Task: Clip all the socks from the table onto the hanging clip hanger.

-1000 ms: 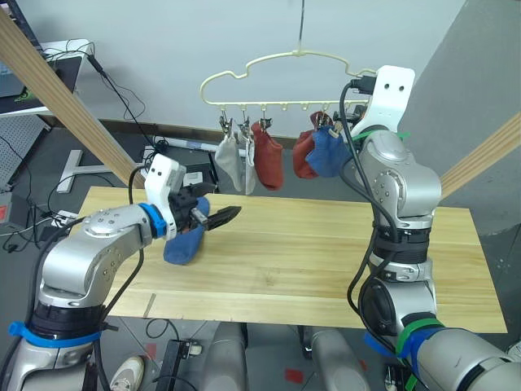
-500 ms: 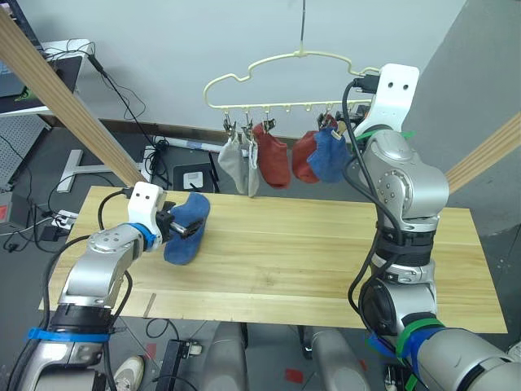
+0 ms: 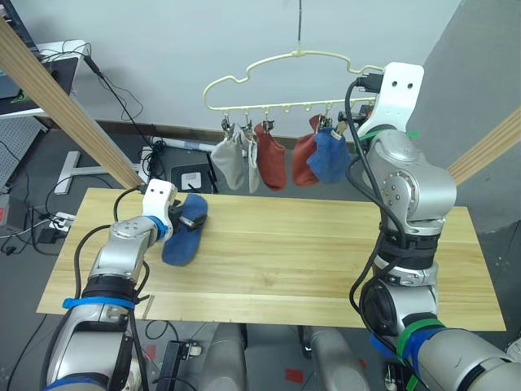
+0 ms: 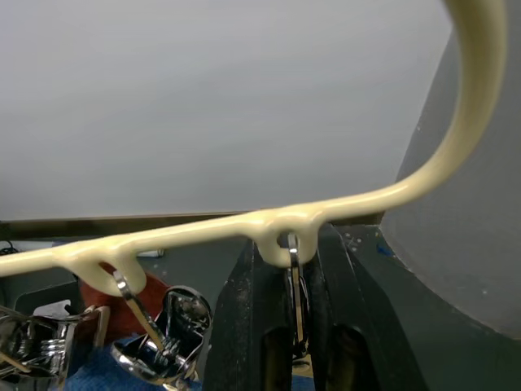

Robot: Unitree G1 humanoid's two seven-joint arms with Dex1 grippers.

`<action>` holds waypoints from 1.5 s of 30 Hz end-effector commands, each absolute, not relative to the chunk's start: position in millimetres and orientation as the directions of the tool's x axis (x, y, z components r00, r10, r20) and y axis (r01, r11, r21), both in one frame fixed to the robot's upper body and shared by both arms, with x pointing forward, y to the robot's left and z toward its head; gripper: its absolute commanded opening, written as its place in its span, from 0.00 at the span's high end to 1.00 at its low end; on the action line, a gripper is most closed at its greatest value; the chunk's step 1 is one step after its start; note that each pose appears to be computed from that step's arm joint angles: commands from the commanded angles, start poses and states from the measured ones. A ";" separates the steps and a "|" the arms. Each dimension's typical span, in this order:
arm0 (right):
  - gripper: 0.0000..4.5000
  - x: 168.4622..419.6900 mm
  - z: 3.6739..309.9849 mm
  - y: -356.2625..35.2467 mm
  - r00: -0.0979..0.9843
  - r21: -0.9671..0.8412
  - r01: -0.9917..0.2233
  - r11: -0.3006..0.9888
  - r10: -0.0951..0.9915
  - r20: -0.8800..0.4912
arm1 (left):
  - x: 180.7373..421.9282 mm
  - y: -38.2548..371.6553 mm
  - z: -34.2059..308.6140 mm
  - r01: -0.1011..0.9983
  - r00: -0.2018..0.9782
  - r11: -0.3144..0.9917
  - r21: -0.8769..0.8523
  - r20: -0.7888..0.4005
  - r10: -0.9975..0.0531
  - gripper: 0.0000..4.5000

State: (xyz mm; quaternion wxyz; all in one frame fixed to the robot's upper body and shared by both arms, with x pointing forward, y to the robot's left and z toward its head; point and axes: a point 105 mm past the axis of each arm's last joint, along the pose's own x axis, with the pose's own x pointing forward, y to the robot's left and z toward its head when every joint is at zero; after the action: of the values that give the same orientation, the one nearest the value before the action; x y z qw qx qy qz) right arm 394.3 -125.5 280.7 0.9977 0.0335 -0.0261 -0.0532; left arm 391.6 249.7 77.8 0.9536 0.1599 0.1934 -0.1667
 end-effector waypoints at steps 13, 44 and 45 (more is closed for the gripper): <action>1.00 385.4 294.2 -130.9 0.986 0.065 0.122 0.990 -0.128 0.104 | 383.5 252.7 52.3 0.379 0.809 0.906 0.188 -0.543 -0.226 0.33; 1.00 386.8 293.6 -124.8 0.992 0.097 0.087 0.991 -0.095 0.086 | 356.6 120.0 138.7 0.757 0.632 0.653 -0.009 -0.245 -0.735 0.99; 1.00 386.8 294.3 -124.7 0.992 0.101 0.086 0.991 -0.095 0.086 | 355.2 112.4 144.6 0.775 0.613 0.632 -0.012 -0.229 -0.756 0.99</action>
State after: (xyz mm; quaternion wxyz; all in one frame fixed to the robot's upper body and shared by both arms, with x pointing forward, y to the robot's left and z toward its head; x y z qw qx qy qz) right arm 392.6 -123.3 278.0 0.9981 0.0394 -0.0145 -0.0451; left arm 361.4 128.6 129.5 0.9090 0.0458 0.1305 -0.3931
